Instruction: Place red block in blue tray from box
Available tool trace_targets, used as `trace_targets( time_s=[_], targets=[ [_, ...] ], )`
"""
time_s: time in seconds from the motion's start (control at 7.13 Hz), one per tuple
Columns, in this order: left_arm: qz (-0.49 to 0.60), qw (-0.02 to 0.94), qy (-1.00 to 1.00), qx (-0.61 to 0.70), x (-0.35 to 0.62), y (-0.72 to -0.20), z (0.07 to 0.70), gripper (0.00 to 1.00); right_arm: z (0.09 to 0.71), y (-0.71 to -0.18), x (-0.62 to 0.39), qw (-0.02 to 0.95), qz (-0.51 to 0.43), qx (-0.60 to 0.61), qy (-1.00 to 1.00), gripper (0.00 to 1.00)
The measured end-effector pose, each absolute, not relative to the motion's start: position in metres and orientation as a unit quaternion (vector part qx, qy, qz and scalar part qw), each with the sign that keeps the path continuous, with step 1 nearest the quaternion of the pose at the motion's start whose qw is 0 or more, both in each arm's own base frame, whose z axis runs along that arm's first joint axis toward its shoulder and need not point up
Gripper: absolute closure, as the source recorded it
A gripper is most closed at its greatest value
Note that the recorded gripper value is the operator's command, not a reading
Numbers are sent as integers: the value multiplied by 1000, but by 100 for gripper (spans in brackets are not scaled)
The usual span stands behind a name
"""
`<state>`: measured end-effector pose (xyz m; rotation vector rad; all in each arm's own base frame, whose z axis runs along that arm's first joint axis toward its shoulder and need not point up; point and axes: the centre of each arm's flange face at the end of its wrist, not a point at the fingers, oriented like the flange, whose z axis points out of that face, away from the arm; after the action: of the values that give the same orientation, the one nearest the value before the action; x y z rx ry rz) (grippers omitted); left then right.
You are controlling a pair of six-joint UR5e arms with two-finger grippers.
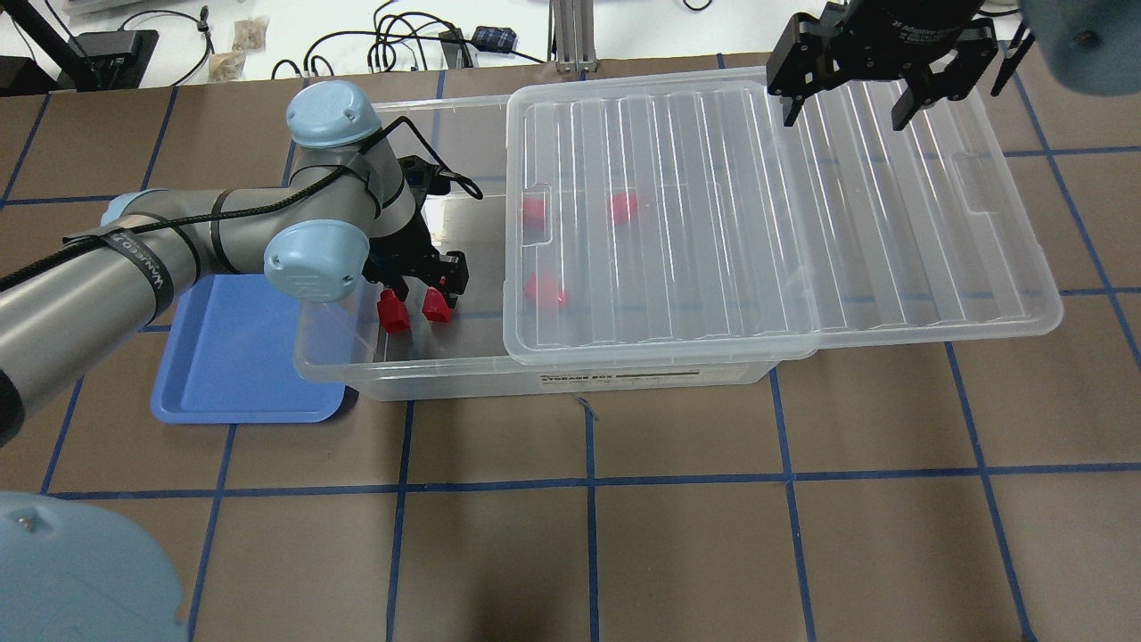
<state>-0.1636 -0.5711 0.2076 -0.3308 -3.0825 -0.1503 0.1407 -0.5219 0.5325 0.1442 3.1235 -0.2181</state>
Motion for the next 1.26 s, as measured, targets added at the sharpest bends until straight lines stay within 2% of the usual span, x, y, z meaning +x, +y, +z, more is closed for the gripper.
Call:
trace_targets(
  time_s=[0.42, 0.7, 0.84, 0.98, 1.26],
  targets=[
    [-56, 19, -993, -106, -164, -572, 197, 43, 531, -522, 141, 3, -68, 46, 997, 0],
    [-60, 20, -992, -106, -164, -572, 194, 47, 530, -523, 141, 3, -68, 45, 997, 0],
    [-62, 20, -992, -105, -164, -572, 191, 64, 530, -523, 141, 3, -68, 45, 997, 0],
    [-64, 20, -992, -105, -164, -572, 189, 100, 530, -523, 141, 2, -68, 45, 997, 0],
    [-62, 20, -992, -104, -164, -573, 189, 100, 529, -523, 141, 2, -67, 44, 997, 0]
  ],
)
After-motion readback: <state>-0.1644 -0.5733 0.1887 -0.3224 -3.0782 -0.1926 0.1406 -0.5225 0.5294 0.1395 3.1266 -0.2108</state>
